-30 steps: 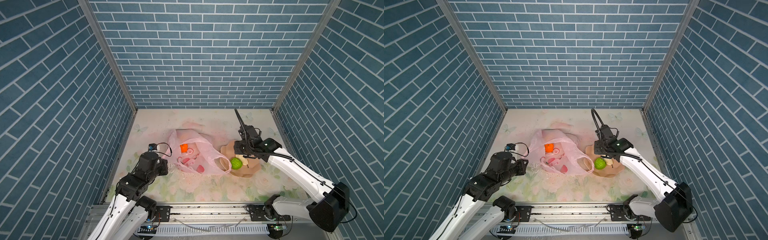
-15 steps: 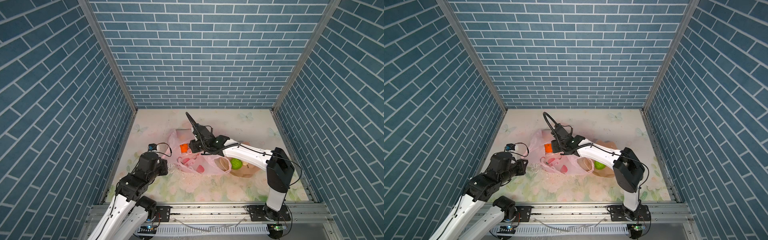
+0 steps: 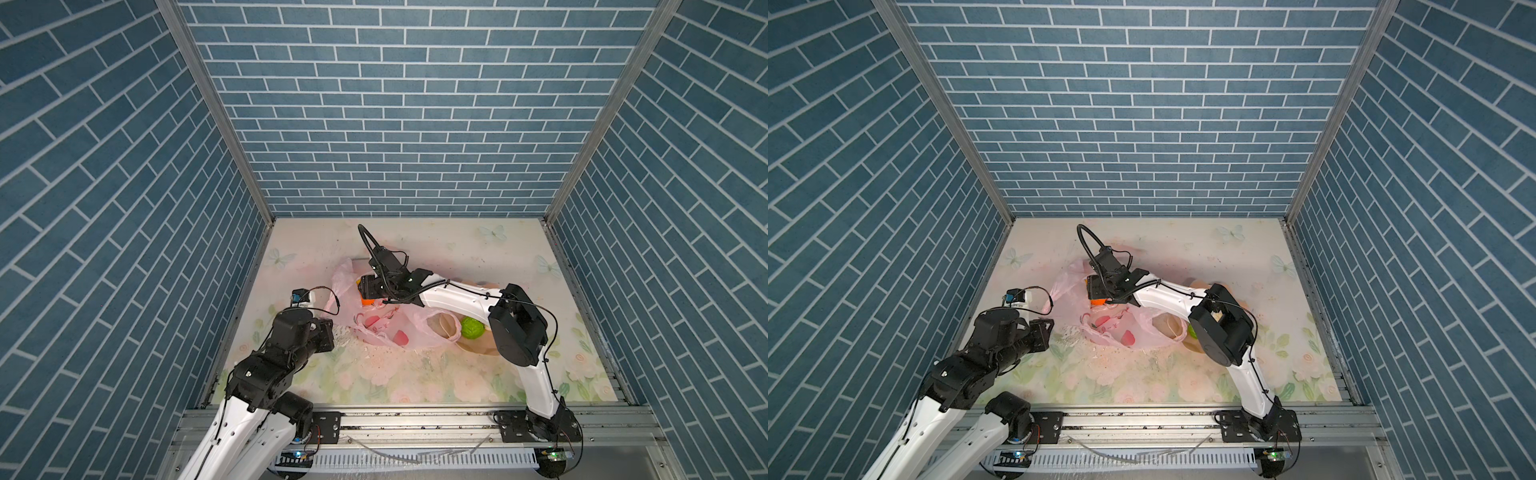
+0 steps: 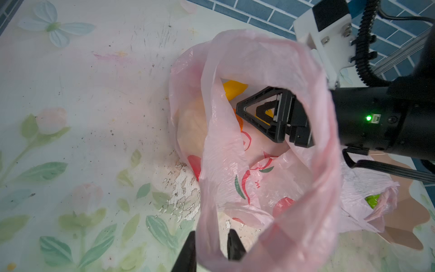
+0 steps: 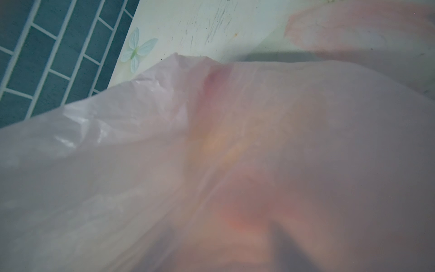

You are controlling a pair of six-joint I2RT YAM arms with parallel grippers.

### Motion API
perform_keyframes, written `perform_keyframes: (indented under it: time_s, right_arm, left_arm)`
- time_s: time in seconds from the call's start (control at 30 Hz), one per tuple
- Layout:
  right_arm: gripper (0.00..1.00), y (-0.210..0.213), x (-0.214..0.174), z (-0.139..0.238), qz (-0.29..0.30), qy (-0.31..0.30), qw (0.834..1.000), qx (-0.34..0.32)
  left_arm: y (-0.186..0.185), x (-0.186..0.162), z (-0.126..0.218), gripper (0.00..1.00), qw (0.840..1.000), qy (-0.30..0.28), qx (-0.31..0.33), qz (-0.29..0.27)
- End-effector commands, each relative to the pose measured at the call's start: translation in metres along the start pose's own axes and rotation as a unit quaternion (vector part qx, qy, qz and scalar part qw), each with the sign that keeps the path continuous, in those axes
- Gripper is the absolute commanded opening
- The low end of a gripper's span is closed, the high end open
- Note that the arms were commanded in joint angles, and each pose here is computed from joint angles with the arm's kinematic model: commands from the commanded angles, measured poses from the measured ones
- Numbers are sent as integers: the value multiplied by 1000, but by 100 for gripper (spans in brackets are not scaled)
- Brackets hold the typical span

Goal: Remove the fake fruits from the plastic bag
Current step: 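Move the right gripper over the bag and reach into its opening, then grasp the orange fruit inside the bag with the right gripper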

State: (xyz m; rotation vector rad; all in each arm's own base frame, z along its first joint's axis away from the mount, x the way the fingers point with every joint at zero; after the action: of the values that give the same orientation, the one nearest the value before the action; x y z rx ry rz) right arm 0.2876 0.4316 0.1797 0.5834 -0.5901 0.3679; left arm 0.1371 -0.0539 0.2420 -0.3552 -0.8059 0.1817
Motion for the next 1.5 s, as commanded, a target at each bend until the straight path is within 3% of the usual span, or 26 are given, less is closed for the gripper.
perform_keyframes:
  time_s: [0.0, 0.17, 0.27, 0.53, 0.83, 1.03, 1.17, 1.3, 1.47]
  right_arm:
    - [65, 2, 11, -11, -21, -13, 1000, 10]
    - [68, -2, 10, -26, -19, -5, 1000, -4]
    - [74, -4, 8, -30, -15, 0, 1000, -17]
    - [76, -9, 4, -29, -10, 4, 1000, -27]
    - [74, -3, 6, -23, -12, 2, 1000, -6]
    - [74, -2, 4, -22, -14, 1, 1000, 2]
    - [73, 0, 7, -11, -15, -8, 1000, 7]
    - [73, 0, 6, -9, -15, -9, 1000, 6]
    - [73, -2, 6, -9, -15, -12, 1000, 4]
  left_arm:
    - [2, -4, 2, 25, 1000, 10, 3, 4]
    - [3, -4, 3, 25, 1000, 8, 2, 5]
    - [2, -4, 3, 25, 1000, 8, 2, 5]
    - [2, -4, -1, 25, 1000, 12, 6, 1]
    - [-3, 6, -11, 46, 1000, 4, 14, -13]
    - [-8, 18, -29, 50, 999, -8, 27, -22]
    - [-13, 26, -37, 41, 999, -29, 28, -21]
    - [-11, 31, -35, 22, 998, -45, 47, -23]
    - [-6, 33, -20, 14, 996, -43, 80, -24]
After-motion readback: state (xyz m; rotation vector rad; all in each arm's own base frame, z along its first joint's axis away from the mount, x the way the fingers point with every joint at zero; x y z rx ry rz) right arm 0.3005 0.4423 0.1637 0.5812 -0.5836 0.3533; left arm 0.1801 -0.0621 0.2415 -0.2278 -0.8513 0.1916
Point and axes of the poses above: each gripper's point midway between its finger pads, its own z axis back along the fingers, its own y axis along the line the jaws close on, x = y × z, the point moved 9 cm from there along z, back along the fingers, and after that the axes turned 4 degrees about z, right-handed, at the moved point
